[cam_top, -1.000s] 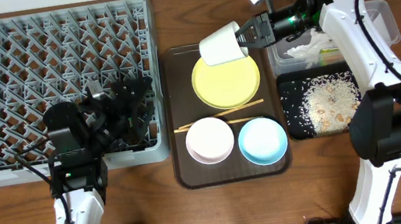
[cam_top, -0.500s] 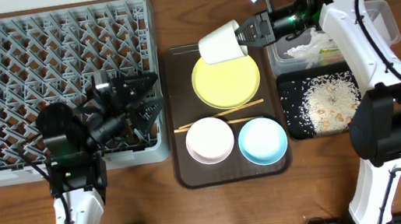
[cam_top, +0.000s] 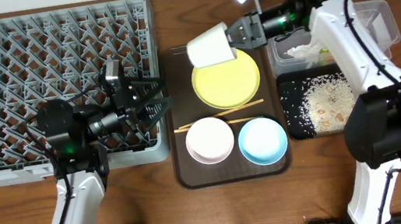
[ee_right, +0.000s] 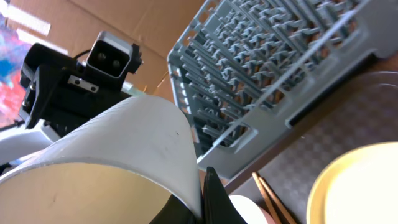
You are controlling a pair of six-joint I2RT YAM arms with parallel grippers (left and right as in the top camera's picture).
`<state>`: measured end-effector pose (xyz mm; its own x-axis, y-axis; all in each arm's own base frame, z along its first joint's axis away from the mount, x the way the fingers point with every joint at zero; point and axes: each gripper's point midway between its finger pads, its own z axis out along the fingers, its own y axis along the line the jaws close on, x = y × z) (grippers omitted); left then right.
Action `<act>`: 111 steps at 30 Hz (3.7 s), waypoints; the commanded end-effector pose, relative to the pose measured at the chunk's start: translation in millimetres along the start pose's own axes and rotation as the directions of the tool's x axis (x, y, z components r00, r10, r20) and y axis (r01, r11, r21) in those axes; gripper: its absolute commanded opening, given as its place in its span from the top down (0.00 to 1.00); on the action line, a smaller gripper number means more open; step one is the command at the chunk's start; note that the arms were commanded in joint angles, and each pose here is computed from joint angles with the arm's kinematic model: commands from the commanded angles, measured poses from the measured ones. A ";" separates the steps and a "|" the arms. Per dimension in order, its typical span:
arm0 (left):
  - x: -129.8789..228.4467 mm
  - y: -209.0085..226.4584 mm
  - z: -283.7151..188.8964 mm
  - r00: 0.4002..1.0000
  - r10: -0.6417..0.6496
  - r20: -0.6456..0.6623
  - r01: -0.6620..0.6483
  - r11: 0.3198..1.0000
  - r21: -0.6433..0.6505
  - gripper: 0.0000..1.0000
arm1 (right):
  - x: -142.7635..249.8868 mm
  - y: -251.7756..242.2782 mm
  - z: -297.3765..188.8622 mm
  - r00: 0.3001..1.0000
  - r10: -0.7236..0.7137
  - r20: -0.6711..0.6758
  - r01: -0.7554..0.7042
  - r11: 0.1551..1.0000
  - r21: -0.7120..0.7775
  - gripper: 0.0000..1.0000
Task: Sort waste into correct bins and load items into the dishwasher
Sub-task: 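Raise the left gripper over the rack toward the cup held by the right, then close the left gripper on the white cup and open the right gripper, then carry the white cup over the rack with the left gripper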
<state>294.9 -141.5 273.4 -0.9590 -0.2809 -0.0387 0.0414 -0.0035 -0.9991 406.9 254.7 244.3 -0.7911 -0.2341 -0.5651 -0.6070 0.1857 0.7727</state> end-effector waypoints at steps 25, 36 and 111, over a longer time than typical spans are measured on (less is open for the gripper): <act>0.3 -5.2 0.4 0.999 0.031 -0.017 -0.031 1.000 0.004 0.06 | 18.2 63.9 86.5 0.982 -0.154 -0.114 0.131 0.974 -0.185 0.99; -0.2 -5.2 0.4 0.999 0.031 -0.014 -0.031 1.000 0.004 0.07 | 25.9 71.2 91.0 0.981 -0.134 -0.137 0.104 0.972 -0.210 0.99; -108.7 28.6 -101.9 0.797 0.181 0.575 -0.084 0.978 -0.192 0.64 | 20.7 -52.4 2.3 0.996 0.048 -0.081 -0.023 0.956 0.292 0.01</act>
<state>358.0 -30.5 245.9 -0.6832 -0.7176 -0.1355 0.0532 0.1362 -0.9893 421.8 243.6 196.3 -0.8040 -0.2981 -0.5145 -0.5940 0.4428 0.6717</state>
